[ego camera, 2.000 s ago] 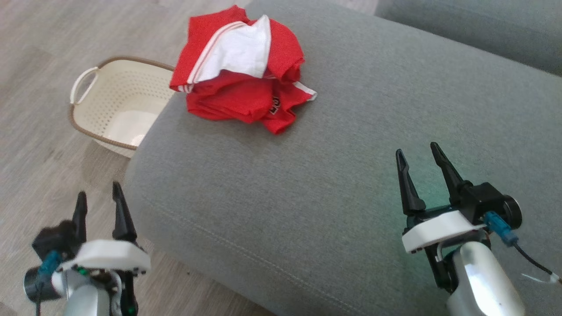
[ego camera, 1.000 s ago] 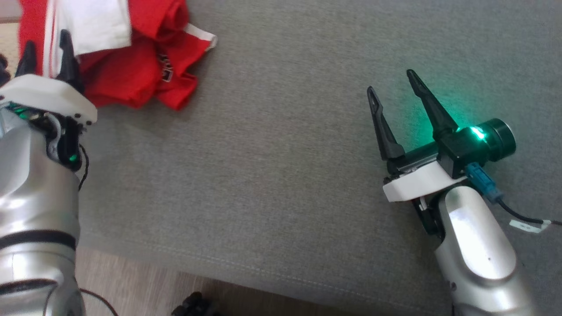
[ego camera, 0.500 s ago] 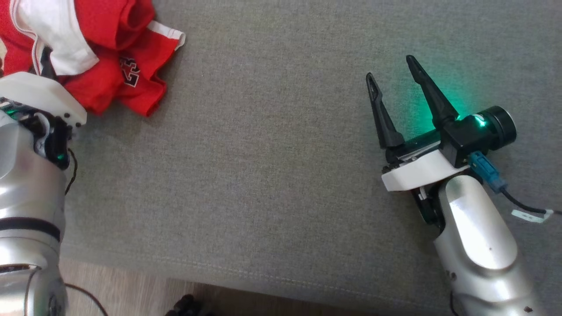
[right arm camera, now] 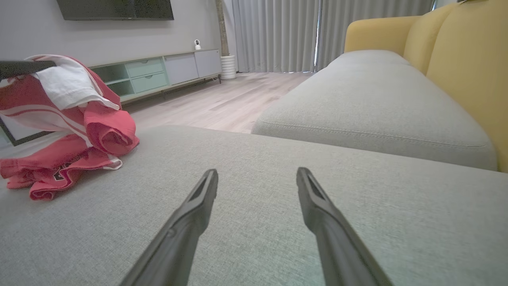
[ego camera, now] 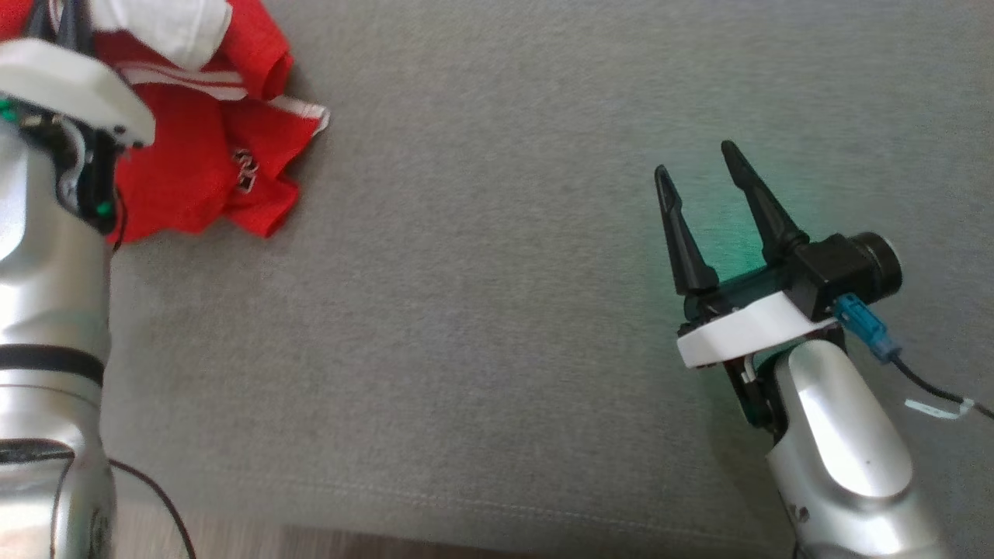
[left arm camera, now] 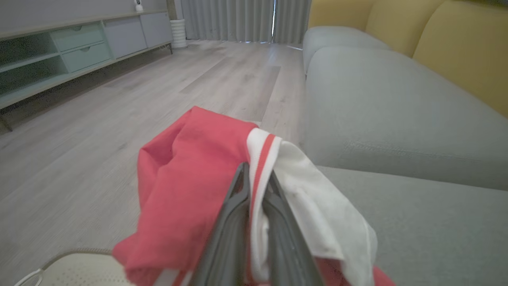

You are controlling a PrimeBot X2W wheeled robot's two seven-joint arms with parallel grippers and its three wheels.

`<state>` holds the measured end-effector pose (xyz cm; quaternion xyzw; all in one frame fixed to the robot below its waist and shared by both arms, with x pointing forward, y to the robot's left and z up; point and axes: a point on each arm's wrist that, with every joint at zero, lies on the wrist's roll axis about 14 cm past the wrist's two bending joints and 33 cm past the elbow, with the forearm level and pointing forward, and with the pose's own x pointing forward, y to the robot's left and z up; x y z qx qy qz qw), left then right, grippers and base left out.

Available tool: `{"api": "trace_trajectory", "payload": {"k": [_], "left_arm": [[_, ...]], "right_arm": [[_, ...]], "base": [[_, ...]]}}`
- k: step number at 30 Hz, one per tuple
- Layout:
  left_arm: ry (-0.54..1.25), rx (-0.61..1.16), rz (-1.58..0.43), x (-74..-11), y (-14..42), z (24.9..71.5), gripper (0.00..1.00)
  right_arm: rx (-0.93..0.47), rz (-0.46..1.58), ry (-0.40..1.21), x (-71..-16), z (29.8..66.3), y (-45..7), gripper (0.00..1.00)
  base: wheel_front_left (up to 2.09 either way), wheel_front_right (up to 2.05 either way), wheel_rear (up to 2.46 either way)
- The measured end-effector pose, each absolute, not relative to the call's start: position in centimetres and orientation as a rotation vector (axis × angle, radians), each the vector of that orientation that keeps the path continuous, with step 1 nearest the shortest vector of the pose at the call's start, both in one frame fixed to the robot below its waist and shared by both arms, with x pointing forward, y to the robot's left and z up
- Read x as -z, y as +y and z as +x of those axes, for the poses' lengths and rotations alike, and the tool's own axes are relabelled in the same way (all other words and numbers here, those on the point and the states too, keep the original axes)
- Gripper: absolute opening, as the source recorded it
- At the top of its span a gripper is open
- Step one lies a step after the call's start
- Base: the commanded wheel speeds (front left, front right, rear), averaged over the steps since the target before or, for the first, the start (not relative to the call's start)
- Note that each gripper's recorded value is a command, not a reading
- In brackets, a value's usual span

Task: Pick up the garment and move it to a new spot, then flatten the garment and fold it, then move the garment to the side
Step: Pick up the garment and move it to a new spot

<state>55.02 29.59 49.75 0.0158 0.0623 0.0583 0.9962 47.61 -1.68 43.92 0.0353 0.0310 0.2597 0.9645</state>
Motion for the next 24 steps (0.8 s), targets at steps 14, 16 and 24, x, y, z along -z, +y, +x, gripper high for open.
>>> {"api": "trace_trajectory", "payload": {"k": [14, 16, 24], "left_arm": [[-0.079, 0.285, -0.073, -55.5, 11.4, 56.9, 0.00], [-0.073, 0.343, -0.118, -55.1, 8.3, 56.3, 0.00], [-0.045, 0.606, -0.202, -54.1, -3.0, 52.7, 0.00]], "right_arm": [[-0.349, 0.081, 0.021, -47.0, 44.7, -8.5, 1.00], [-0.317, 0.083, 0.006, -47.7, 44.4, -9.7, 1.00], [-0.192, 0.068, -0.007, -48.7, 42.0, -14.3, 1.00]], "base": [[0.00, 0.00, 0.00], [0.00, 0.00, 0.00], [0.00, 0.00, 0.00]]}}
